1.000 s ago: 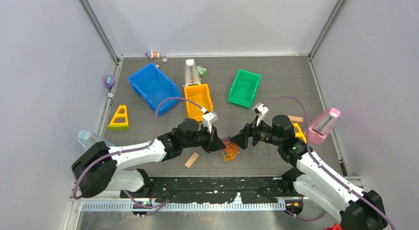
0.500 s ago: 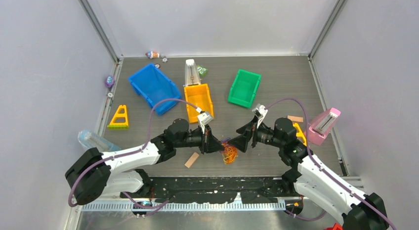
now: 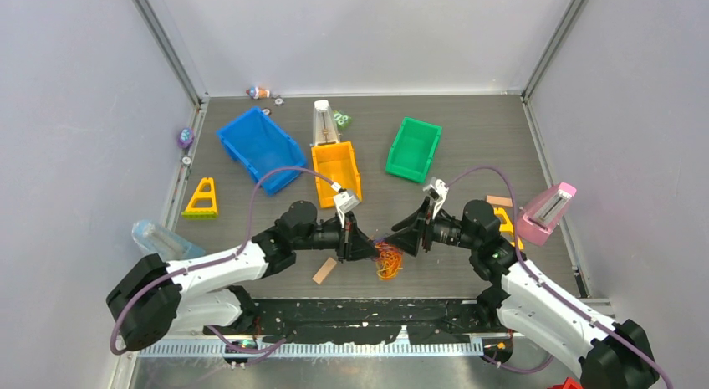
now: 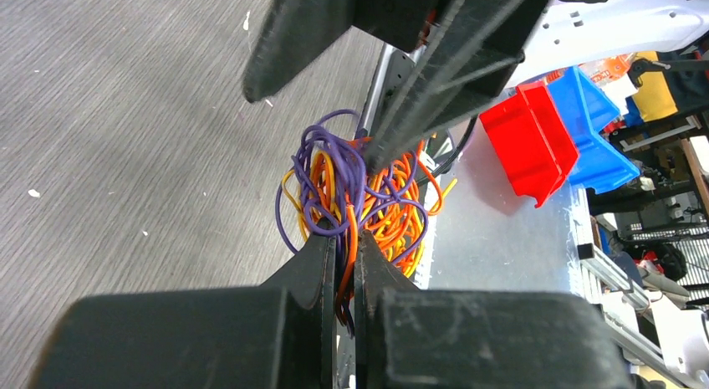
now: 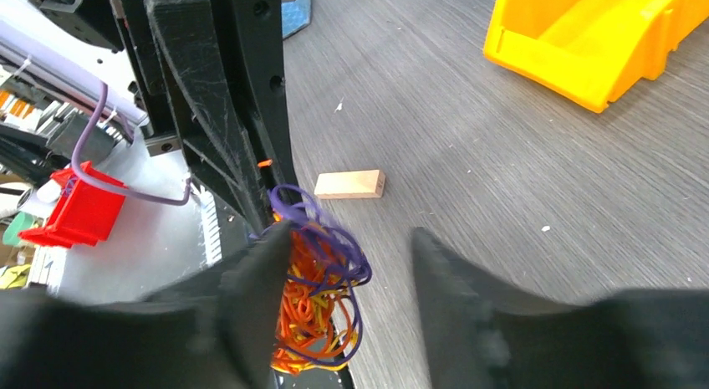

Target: Untangle the cables

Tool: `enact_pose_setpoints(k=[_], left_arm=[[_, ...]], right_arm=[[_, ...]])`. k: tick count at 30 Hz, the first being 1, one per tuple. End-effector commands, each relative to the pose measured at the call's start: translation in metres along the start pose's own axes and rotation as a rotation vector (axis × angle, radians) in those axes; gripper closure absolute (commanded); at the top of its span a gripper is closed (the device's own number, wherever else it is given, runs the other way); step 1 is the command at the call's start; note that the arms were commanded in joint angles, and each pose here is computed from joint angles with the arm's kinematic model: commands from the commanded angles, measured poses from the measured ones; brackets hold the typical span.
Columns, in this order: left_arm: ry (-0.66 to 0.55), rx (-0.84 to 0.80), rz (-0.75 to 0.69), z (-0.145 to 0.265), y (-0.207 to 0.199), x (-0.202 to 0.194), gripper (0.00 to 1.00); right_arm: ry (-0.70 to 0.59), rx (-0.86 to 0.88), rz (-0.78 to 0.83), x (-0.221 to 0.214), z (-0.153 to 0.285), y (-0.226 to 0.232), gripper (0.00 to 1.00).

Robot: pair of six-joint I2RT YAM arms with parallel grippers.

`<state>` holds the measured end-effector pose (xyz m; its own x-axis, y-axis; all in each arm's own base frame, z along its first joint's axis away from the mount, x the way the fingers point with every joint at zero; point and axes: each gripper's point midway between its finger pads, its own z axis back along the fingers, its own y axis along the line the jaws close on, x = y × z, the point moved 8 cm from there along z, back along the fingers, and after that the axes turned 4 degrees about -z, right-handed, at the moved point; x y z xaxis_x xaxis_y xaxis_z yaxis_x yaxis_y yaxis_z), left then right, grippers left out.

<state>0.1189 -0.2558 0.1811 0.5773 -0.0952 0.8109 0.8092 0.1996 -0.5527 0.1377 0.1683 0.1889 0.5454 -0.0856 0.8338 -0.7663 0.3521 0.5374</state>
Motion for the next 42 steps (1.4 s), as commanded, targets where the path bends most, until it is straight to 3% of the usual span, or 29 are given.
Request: enact_pose_setpoints(k=[1,4,5,7,13,14,15,16,18,23,28,30,34,35,36,37,38,39,42], left_arm=[[-0.084,-0.022,-0.093,0.002,-0.012,0.028,1.00],[-0.087,0.000,-0.105,0.002,-0.011,0.032,1.00],[-0.089,0.007,-0.110,0.002,-0.010,0.032,1.00],[-0.088,0.033,-0.114,0.003,-0.009,0.034,1.00],[-0.046,0.289,-0.079,0.018,0.012,0.024,1.00],[-0.055,0.323,-0.070,0.022,0.016,0.022,1.00],[-0.059,0.351,-0.056,0.026,0.020,0.018,1.00],[-0.076,0.364,-0.050,0.029,0.022,0.017,1.00],[-0.110,0.358,-0.047,0.033,0.023,0.018,1.00],[-0.148,0.299,-0.067,0.033,0.014,0.028,1.00],[-0.178,0.239,-0.047,0.028,0.009,0.034,1.00],[-0.196,0.211,-0.039,0.025,0.006,0.037,1.00],[-0.219,0.173,-0.019,0.021,0.003,0.042,1.00],[-0.221,0.172,-0.017,0.021,0.003,0.042,1.00],[-0.217,0.178,-0.016,0.021,0.004,0.041,1.00],[-0.211,0.198,-0.015,0.022,0.006,0.039,1.00],[-0.202,0.229,-0.019,0.024,0.009,0.037,1.00],[-0.189,0.303,-0.005,0.028,0.016,0.033,1.00],[-0.193,0.465,0.012,0.046,0.031,0.027,1.00]], right_arm=[[-0.009,0.081,0.024,0.001,0.001,0.009,0.54],[-0.001,0.099,0.019,0.002,0.000,0.012,0.65],[0.004,0.097,0.015,0.001,0.000,0.011,0.77],[0.013,0.022,-0.008,0.003,-0.001,0.005,0.92],[-0.103,-0.464,0.004,0.024,0.018,-0.025,0.95],[-0.139,-0.536,-0.007,0.024,0.023,-0.031,0.90],[-0.174,-0.543,-0.002,0.027,0.026,-0.029,0.78],[-0.189,-0.504,0.005,0.024,0.025,-0.028,0.39],[-0.179,-0.332,0.041,0.021,0.019,-0.014,0.02],[-0.068,-0.028,0.027,0.005,0.006,0.005,0.05],[0.014,0.055,0.011,-0.002,-0.009,0.009,0.01],[0.031,0.069,0.011,-0.004,-0.016,0.011,0.08],[0.053,0.049,-0.011,-0.006,-0.028,0.010,0.35],[0.049,0.031,-0.018,-0.006,-0.029,0.008,0.52],[0.045,0.013,-0.027,-0.006,-0.030,0.006,0.60],[0.032,-0.038,-0.036,-0.005,-0.029,0.002,0.78],[0.009,-0.093,-0.032,-0.002,-0.029,-0.002,0.86],[0.017,-0.144,-0.043,-0.004,-0.026,-0.006,0.92],[-0.026,-0.391,-0.037,-0.002,-0.015,-0.026,0.95]])
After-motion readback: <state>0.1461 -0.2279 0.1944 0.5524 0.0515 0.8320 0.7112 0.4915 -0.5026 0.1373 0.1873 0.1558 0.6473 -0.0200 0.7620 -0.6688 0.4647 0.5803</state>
